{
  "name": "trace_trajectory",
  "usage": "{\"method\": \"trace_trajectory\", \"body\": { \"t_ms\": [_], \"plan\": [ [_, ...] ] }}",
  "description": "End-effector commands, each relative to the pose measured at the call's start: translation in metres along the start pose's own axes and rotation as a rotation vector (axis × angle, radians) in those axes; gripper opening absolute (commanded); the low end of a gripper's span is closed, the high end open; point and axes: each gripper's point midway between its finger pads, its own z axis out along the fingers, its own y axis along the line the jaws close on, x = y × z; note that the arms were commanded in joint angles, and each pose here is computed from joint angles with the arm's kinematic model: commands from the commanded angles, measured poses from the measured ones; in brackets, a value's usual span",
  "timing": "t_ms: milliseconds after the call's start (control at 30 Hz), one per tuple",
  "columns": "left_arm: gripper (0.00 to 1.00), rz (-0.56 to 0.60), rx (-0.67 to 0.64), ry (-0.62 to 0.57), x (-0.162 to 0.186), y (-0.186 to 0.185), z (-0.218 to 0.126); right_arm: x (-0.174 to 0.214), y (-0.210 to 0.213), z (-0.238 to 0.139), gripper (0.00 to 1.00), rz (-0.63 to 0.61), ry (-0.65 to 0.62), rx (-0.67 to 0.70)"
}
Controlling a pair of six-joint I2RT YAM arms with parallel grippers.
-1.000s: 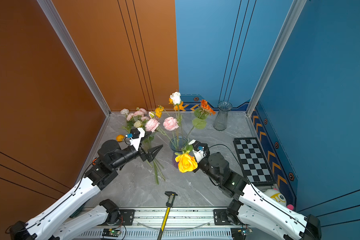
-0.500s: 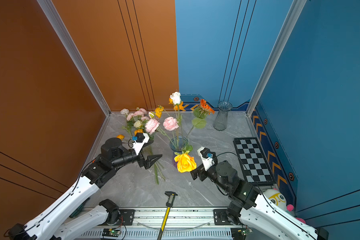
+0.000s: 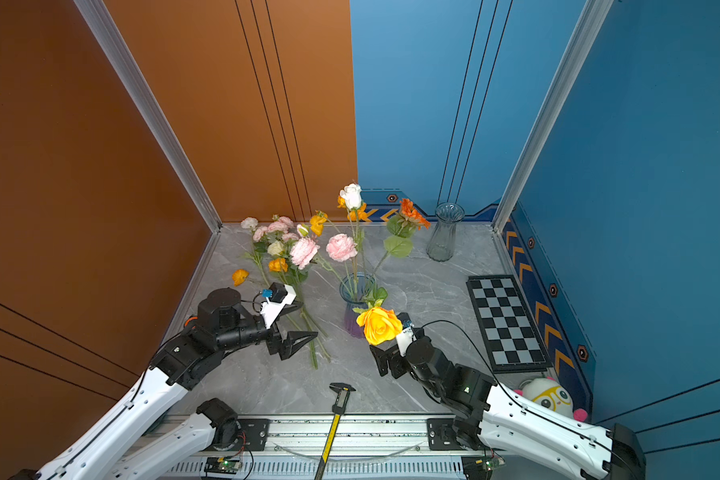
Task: Arrange the flowers into the vase
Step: 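Lower the yellow rose stem into the blue-purple vase with the right gripper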
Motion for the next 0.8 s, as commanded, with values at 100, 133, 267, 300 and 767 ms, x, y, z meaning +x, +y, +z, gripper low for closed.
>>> {"method": "trace_trajectory", "body": {
  "t_ms": [100,133,267,300,767],
  "plan": [
    [0.98,0.013,-0.054,-0.041,-0.019,0.005,-0.009,-0.026,-0.005,-0.001,1.0,0.063,-0.207,0.033],
    [0.98,0.026,-0.044,-0.053,-0.025,0.003,-0.01,-0.028,-0.003,-0.002,1.0,0.036,-0.212,0.027],
    [0.98,0.084,-0.001,-0.087,-0.053,-0.006,-0.015,-0.041,0.006,0.001,1.0,-0.058,-0.254,0.002],
    [0.98,0.098,0.011,-0.086,-0.056,-0.007,-0.013,-0.046,0.008,0.002,1.0,-0.074,-0.269,-0.005],
    [0.98,0.075,0.027,-0.058,-0.035,0.009,0.01,-0.087,0.01,0.038,1.0,-0.186,-0.402,-0.051]
  ]
}}
